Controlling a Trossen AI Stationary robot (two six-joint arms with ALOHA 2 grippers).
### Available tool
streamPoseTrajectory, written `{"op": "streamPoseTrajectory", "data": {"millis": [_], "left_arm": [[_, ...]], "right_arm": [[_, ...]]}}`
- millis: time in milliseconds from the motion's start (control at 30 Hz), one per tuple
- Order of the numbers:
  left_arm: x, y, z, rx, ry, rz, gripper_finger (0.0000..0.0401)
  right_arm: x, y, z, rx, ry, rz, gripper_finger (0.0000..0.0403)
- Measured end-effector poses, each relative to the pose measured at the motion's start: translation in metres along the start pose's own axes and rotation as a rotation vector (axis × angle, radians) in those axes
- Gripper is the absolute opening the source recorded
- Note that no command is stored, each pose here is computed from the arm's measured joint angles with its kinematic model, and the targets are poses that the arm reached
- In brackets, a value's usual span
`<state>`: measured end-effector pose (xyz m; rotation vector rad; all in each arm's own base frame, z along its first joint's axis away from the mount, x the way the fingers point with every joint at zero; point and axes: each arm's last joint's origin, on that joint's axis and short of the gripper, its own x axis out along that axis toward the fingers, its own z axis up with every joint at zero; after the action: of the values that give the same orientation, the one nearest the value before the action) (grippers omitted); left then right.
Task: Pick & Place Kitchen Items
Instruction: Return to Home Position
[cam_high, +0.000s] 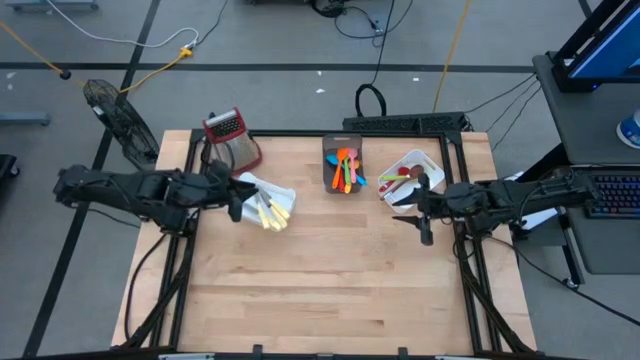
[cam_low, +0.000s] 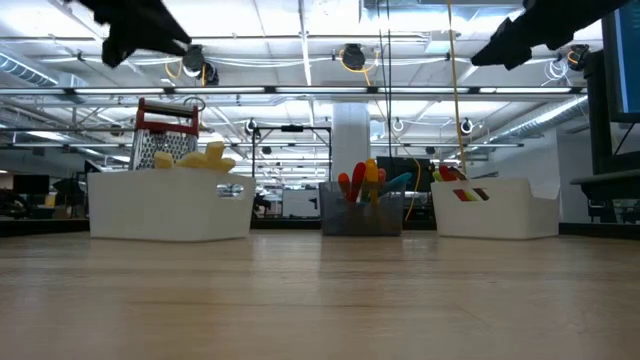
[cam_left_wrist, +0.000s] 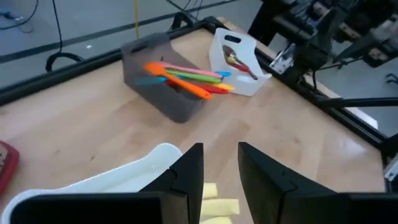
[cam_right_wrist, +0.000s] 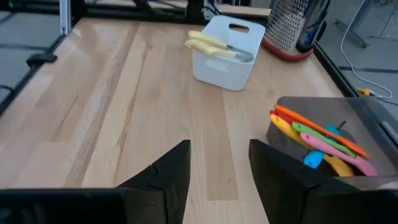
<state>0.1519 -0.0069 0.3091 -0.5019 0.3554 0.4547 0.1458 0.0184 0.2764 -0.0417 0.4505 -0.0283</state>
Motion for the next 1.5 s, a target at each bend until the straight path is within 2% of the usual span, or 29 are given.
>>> {"op": "streamPoseTrajectory", "data": {"millis": [67,300,500,733,833,967,1033,1200,1367,1500], "left_arm": [[0.005,0.007,-0.012,-0.006,-0.013,-0.016,0.0102],[0.014,0.031,-0.055,0.013,-0.089,-0.223,0.0102],[0.007,0.053,-0.081,0.038,-0.122,-0.291,0.0102],[-0.013,0.069,-0.086,0.121,-0.171,-0.301,0.0102],[-0.021,0.076,-0.089,0.137,-0.181,-0.299,0.0102],[-0.025,0.082,-0.093,0.134,-0.186,-0.280,0.0102],[-0.025,0.083,-0.093,0.138,-0.189,-0.260,0.0102],[-0.022,0.084,-0.094,0.101,-0.196,-0.203,0.0102],[-0.022,0.084,-0.093,0.100,-0.205,-0.196,0.0102],[-0.021,0.085,-0.094,0.117,-0.207,-0.166,0.0102]], "right_arm": [[0.000,0.000,0.002,0.006,-0.024,0.001,0.0155],[0.000,0.000,0.008,0.025,-0.079,0.003,0.0155],[0.000,0.000,0.008,0.116,-0.077,0.010,0.0155],[0.000,0.001,0.008,0.157,-0.082,0.018,0.0155],[-0.001,0.003,0.008,0.147,-0.075,0.093,0.0155],[-0.004,0.007,0.007,0.123,-0.063,0.253,0.0155],[-0.004,0.007,0.004,0.123,-0.093,0.274,0.0155],[0.009,0.008,-0.021,0.167,-0.267,0.289,0.0155],[0.018,0.007,-0.056,0.293,-0.328,0.308,0.0155],[0.015,0.003,-0.072,0.343,-0.407,0.308,0.0155]]}}
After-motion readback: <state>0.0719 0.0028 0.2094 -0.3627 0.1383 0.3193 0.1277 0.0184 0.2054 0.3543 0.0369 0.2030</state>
